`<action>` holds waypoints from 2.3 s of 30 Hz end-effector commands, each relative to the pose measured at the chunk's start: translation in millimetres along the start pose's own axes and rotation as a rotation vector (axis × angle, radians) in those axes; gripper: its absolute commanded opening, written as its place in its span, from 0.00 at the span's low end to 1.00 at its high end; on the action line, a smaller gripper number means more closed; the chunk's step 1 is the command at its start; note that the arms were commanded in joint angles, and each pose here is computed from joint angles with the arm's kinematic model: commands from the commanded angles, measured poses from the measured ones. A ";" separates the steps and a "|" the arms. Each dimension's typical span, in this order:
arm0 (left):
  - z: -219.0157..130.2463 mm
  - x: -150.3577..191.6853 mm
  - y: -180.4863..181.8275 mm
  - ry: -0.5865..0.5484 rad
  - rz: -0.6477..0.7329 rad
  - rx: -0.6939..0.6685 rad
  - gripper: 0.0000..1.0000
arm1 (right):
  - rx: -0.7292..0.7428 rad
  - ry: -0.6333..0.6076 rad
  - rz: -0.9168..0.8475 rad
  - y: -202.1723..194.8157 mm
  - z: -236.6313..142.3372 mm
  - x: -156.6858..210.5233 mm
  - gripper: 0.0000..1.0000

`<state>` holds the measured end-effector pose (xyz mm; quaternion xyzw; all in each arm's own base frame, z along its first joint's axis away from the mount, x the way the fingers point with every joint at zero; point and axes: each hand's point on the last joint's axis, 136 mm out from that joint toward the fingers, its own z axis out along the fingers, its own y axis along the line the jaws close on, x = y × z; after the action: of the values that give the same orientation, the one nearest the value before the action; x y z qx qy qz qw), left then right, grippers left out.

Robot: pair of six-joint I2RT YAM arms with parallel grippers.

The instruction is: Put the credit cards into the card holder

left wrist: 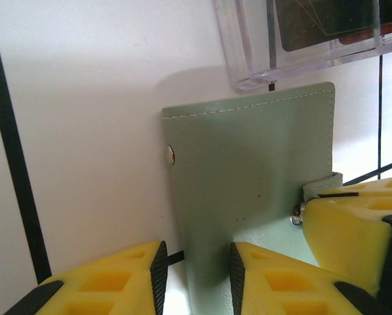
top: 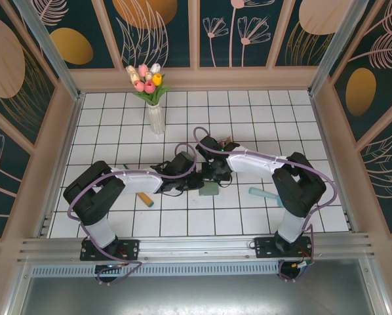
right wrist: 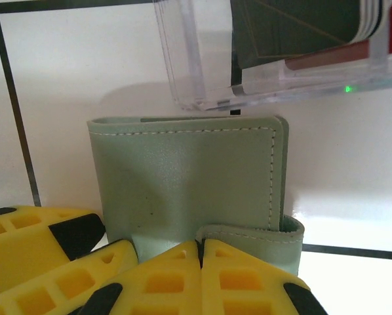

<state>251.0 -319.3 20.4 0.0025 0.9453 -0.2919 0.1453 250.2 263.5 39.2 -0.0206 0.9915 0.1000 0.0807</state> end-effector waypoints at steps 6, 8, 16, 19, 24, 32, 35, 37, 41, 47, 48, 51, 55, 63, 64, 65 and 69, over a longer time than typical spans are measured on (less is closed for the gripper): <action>5.4 4.0 6.4 0.018 0.009 -0.037 0.33 | 0.083 0.099 0.006 -28.6 28.7 24.7 0.00; 5.5 4.6 6.9 0.019 0.008 -0.038 0.33 | 0.078 0.131 0.007 -32.2 35.0 34.2 0.00; 6.2 4.9 7.0 0.020 0.005 -0.039 0.32 | 0.187 0.233 0.044 -70.9 61.4 74.8 0.00; 4.0 4.1 7.3 0.015 0.006 -0.040 0.32 | 0.190 0.258 0.060 -79.4 65.8 91.5 0.00; 4.6 4.4 8.0 0.017 0.002 -0.044 0.32 | 0.198 0.239 0.084 -88.5 61.1 98.1 0.00; 3.9 4.6 8.4 0.017 -0.007 -0.045 0.31 | 0.035 0.198 0.177 -81.7 66.9 105.2 0.00; 4.4 4.1 9.1 0.017 -0.011 -0.052 0.31 | -0.004 0.217 0.221 -88.3 75.6 118.0 0.00; 3.7 3.6 8.6 0.016 -0.014 -0.053 0.31 | 0.059 0.220 0.225 -101.5 75.6 126.7 0.00; 3.4 2.8 8.6 0.012 -0.015 -0.058 0.31 | 0.103 0.250 0.225 -115.4 75.2 148.0 0.00; 4.1 0.9 6.2 0.011 -0.015 -0.054 0.31 | 0.174 0.237 0.189 -122.1 68.2 148.9 0.00; 4.1 0.9 5.5 0.013 -0.012 -0.053 0.31 | 0.142 0.202 0.173 -109.1 63.2 132.2 0.00; 4.1 -0.4 5.0 0.012 -0.006 -0.057 0.31 | 0.031 0.113 0.123 -67.4 45.1 79.1 0.00; 4.6 -0.5 6.4 0.010 -0.006 -0.062 0.31 | -0.076 0.045 0.066 -26.5 26.7 26.2 0.03; 4.5 -0.1 8.8 0.009 -0.002 -0.071 0.30 | -0.133 -0.023 0.017 7.8 5.6 -14.6 0.00; 5.2 0.4 8.7 0.011 -0.002 -0.071 0.30 | -0.142 -0.038 0.019 10.2 1.4 -18.8 0.00; 5.8 0.3 8.9 0.011 -0.002 -0.070 0.30 | -0.162 -0.042 0.016 14.1 -2.7 -21.5 0.00; 6.6 0.8 7.9 0.014 0.000 -0.065 0.30 | -0.171 -0.048 0.012 18.3 -8.6 -26.3 0.10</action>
<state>257.3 -316.7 19.9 -0.0060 0.9498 -0.2735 0.1516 265.6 275.0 44.2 -0.0103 0.9793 0.1791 0.0934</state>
